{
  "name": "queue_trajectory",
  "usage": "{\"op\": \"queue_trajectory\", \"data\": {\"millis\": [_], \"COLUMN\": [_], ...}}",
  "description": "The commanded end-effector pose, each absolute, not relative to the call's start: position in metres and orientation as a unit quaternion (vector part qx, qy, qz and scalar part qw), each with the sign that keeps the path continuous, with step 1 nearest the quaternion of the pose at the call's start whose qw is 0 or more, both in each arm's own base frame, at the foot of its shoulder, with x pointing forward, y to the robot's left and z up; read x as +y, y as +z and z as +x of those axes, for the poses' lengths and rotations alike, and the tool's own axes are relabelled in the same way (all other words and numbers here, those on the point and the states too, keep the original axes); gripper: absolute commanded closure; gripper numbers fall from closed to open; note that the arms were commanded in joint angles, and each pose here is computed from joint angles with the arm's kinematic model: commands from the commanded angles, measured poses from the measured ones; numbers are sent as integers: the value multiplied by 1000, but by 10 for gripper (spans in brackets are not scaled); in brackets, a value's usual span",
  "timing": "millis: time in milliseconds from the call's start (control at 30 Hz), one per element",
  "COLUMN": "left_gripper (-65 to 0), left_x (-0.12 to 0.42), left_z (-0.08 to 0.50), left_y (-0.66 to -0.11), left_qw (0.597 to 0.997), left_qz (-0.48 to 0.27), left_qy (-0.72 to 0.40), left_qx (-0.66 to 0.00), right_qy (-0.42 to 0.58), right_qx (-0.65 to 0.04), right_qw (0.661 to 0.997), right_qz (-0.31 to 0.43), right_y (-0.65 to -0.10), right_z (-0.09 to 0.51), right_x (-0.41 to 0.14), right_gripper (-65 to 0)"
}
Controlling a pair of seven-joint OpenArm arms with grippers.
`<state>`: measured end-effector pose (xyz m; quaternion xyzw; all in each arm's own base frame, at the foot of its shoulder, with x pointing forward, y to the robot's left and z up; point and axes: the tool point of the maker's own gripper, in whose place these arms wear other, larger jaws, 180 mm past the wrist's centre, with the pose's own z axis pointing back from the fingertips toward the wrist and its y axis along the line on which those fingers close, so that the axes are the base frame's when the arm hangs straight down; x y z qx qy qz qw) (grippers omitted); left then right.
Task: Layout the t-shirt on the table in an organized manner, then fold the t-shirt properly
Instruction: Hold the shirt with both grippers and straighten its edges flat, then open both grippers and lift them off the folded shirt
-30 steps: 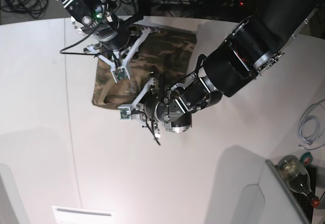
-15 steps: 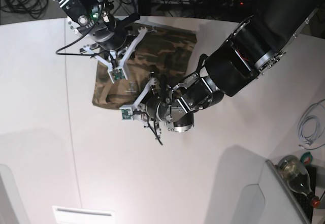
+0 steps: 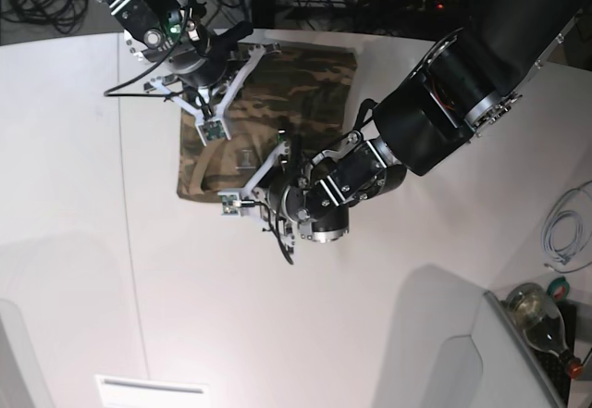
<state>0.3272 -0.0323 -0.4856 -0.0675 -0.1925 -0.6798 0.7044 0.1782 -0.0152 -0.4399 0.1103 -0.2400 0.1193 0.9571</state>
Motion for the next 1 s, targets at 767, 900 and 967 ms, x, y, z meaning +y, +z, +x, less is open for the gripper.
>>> {"op": "queue_trajectory", "data": {"millis": [767, 900, 967], "left_gripper": [-413, -364, -214], "left_x": [-28, -5, 3], "left_z": [411, 397, 373], "left_y": [-347, -322, -327], "left_qw": [710, 733, 747], "left_qz": [-26, -16, -28], "left_qy": [-592, -538, -515], "left_qx": [-381, -416, -420], "right_qy": [118, 119, 117], "right_qx": [-270, -286, -287], "right_qw": [949, 943, 943], "right_qz": [117, 118, 119], "right_y": [-426, -416, -415], "right_z": [194, 202, 202], "right_x": [-11, -11, -11], "right_gripper": [-14, -14, -14]}}
